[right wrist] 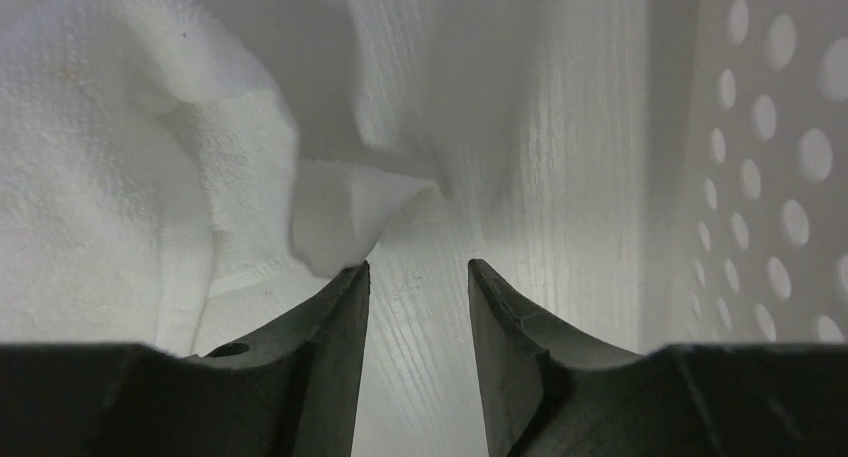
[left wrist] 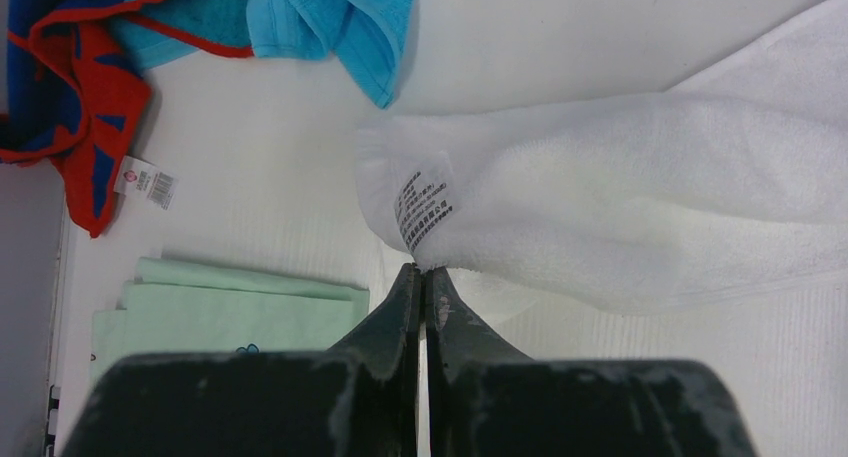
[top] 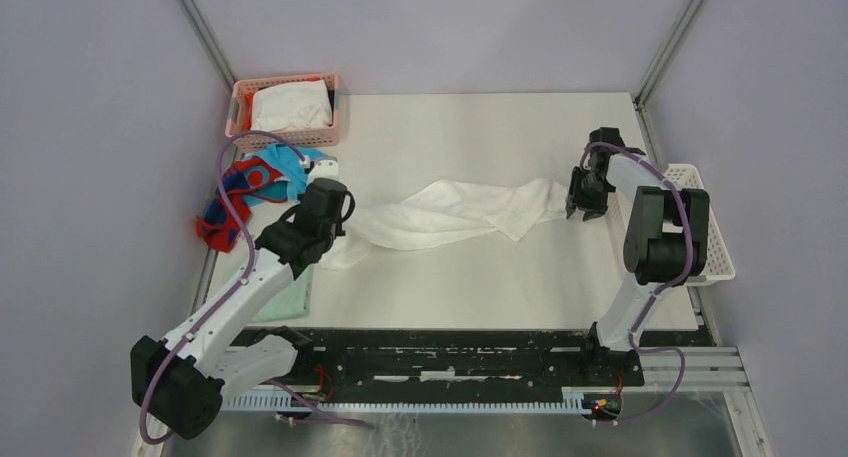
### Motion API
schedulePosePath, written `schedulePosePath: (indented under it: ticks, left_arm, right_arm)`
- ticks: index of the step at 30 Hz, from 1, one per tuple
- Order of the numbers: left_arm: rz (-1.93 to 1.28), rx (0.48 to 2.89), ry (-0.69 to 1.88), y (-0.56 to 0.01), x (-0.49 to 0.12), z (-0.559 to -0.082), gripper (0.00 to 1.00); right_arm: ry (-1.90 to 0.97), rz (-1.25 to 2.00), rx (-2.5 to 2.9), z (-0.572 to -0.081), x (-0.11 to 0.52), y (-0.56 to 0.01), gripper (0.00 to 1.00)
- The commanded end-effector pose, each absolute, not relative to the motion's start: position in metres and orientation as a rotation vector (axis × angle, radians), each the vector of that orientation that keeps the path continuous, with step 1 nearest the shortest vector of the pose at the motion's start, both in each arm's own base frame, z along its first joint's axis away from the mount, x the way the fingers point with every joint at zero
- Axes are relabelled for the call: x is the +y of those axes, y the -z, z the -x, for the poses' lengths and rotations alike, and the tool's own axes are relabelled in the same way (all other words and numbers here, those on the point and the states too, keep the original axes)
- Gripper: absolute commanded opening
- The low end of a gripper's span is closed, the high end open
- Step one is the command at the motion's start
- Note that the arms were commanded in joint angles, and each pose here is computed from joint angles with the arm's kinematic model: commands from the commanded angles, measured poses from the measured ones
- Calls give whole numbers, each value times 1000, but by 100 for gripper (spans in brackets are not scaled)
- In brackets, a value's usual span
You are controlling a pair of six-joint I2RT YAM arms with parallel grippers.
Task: Roll the towels
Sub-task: Flatten out the towel at the center of the board.
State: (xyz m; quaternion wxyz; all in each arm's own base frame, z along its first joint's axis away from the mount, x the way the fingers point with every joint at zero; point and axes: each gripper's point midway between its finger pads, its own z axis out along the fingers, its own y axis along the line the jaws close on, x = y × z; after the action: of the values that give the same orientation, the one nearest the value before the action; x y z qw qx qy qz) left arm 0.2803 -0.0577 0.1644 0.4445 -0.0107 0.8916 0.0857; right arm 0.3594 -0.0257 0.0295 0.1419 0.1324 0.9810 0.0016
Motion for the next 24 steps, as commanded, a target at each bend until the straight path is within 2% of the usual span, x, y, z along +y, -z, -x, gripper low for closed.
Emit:
schedulePosePath:
  ticks: [1, 15, 24]
  left_arm:
    - [20, 2166, -197, -177, -59, -290, 3]
    - [22, 2174, -192, -174, -58, -291, 3]
    - [26, 2175, -192, -174, -57, -292, 3]
  right_arm:
    - [29, -334, 2760, -381, -34, -37, 50]
    - [-34, -307, 2721, -402, -28, -30, 52]
    - [-42, -305, 2575, -417, -31, -52, 52]
